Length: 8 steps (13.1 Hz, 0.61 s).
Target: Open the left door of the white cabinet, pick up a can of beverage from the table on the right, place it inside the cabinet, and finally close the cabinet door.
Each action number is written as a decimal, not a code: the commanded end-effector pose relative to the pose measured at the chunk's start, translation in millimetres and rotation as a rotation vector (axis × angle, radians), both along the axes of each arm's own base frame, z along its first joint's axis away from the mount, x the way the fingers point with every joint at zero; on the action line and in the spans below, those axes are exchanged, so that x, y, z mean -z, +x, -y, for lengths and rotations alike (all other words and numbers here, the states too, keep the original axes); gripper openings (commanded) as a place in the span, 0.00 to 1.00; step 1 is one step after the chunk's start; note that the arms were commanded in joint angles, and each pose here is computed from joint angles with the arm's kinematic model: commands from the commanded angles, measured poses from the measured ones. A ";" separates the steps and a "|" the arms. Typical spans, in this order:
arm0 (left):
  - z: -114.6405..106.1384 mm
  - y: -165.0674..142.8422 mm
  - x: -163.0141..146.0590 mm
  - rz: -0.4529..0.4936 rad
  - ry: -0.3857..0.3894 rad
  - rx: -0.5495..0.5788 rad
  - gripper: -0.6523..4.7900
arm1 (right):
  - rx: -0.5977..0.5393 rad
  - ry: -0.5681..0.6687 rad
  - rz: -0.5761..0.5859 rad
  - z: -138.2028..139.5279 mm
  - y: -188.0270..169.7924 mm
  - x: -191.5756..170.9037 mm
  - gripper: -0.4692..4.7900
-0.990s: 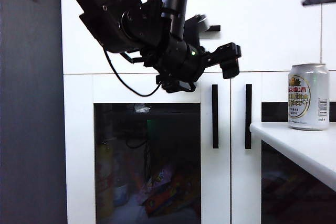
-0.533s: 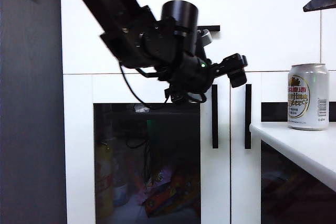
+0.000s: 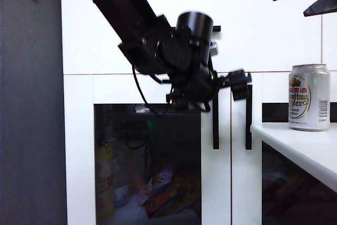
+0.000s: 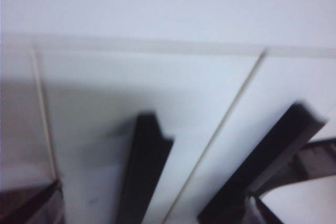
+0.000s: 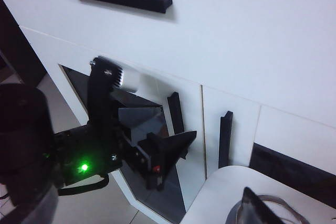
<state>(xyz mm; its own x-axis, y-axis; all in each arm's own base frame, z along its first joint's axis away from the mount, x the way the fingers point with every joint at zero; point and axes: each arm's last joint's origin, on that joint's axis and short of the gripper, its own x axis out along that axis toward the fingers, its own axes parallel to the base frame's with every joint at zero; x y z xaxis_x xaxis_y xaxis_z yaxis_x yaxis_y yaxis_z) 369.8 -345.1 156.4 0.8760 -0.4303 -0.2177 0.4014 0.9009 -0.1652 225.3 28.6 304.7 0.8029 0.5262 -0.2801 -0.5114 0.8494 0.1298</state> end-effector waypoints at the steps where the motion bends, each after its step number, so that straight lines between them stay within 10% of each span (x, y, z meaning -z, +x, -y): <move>1: -2.3 3.0 -2.7 0.014 -0.003 -0.022 1.00 | -0.007 -0.006 0.022 -0.2 -0.4 -2.6 1.00; 8: -0.4 2.2 -6.0 0.034 -0.035 -0.013 0.93 | -0.008 -0.031 0.015 0.1 -0.9 -0.7 1.00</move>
